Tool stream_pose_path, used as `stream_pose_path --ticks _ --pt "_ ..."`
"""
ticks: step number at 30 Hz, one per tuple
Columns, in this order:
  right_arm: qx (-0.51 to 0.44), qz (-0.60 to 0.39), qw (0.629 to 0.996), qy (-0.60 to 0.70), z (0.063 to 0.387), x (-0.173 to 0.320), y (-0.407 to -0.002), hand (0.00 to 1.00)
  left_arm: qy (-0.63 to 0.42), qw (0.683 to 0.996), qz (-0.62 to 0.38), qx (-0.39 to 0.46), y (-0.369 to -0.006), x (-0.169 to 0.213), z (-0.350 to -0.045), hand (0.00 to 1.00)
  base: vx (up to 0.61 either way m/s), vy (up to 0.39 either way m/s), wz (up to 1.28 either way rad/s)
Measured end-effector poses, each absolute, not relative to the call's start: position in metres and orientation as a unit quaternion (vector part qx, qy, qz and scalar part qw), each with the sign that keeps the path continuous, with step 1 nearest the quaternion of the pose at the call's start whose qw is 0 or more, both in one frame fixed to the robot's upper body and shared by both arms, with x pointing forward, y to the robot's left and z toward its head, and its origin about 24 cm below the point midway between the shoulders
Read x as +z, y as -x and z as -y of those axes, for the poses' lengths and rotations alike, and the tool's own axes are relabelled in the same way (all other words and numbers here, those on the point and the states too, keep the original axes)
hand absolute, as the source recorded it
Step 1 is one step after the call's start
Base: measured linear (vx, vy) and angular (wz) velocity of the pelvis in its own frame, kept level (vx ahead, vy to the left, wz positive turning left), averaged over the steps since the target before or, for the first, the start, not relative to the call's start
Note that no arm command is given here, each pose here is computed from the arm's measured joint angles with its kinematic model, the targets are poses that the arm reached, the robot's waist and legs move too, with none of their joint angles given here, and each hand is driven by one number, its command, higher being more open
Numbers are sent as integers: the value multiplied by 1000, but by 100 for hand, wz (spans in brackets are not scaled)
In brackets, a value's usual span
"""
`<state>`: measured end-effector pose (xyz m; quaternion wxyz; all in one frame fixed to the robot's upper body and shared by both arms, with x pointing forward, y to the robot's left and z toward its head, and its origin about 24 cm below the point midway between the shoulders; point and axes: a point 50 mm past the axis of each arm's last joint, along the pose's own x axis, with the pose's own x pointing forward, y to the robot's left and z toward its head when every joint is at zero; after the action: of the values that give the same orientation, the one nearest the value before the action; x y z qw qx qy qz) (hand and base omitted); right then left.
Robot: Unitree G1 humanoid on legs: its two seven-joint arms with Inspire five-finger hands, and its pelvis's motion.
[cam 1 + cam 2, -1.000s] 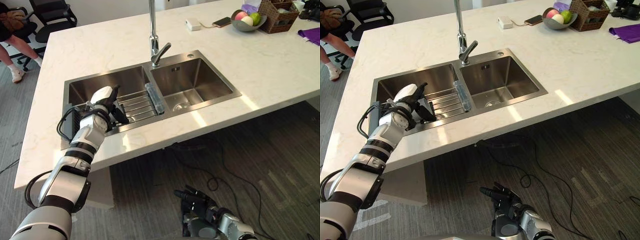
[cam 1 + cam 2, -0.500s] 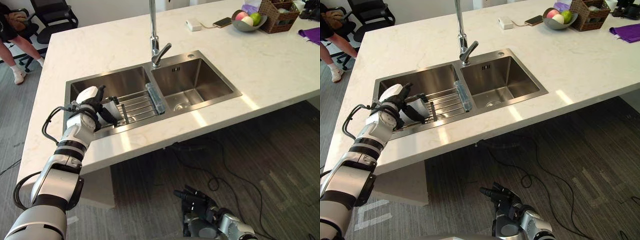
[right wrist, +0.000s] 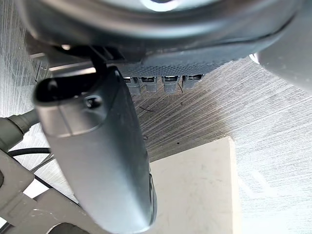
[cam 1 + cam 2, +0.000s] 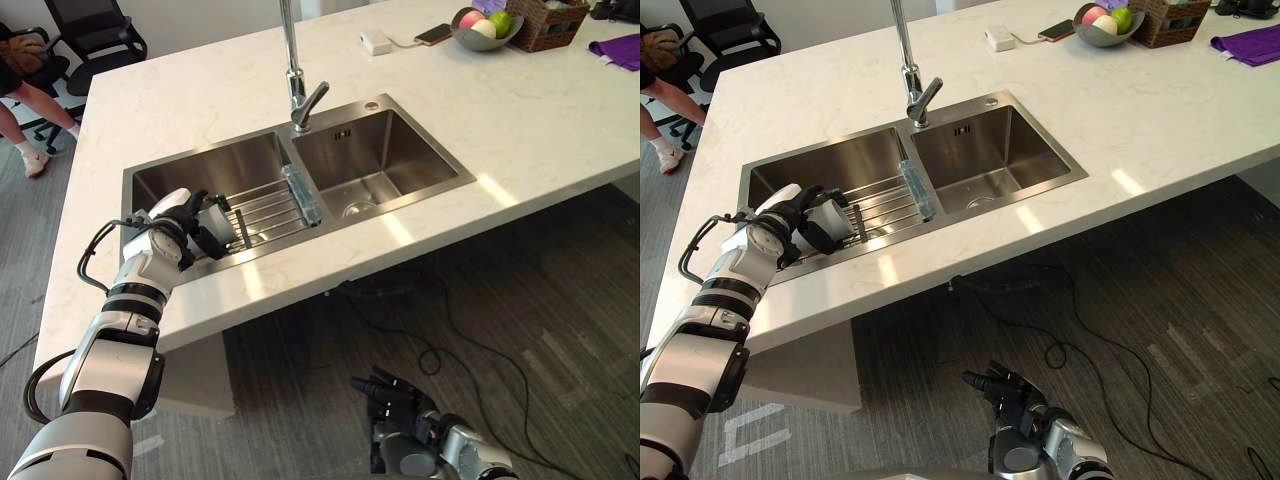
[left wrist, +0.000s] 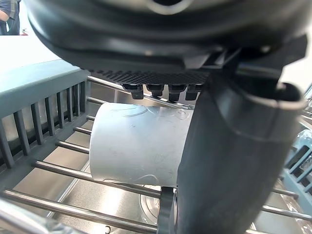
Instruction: Walk over to the sink, pick up the cup, carry it to the dishwasher, place the cup inside the dishwasher, then close the dishwasher door
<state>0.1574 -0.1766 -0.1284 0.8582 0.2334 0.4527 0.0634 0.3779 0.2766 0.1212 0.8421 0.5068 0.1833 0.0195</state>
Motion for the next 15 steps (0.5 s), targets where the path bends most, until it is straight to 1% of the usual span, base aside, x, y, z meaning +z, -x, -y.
stream_pose_path --ticks 6,7,12,15 --pt "67 -455 859 -224 176 -128 -158 100 -506 842 -183 23 -375 115 -277 100 -11 7 0" --pt "68 -456 860 -222 176 -128 -158 100 -509 841 -182 25 -375 114 -276 0 -38 22 1" --pt "70 -458 860 -215 176 -129 -158 100 -509 844 -158 59 -371 106 -275 0 -21 12 1" --pt "70 -460 859 -212 177 -129 -157 100 -500 848 -166 61 -365 90 -273 0 0 0 1"
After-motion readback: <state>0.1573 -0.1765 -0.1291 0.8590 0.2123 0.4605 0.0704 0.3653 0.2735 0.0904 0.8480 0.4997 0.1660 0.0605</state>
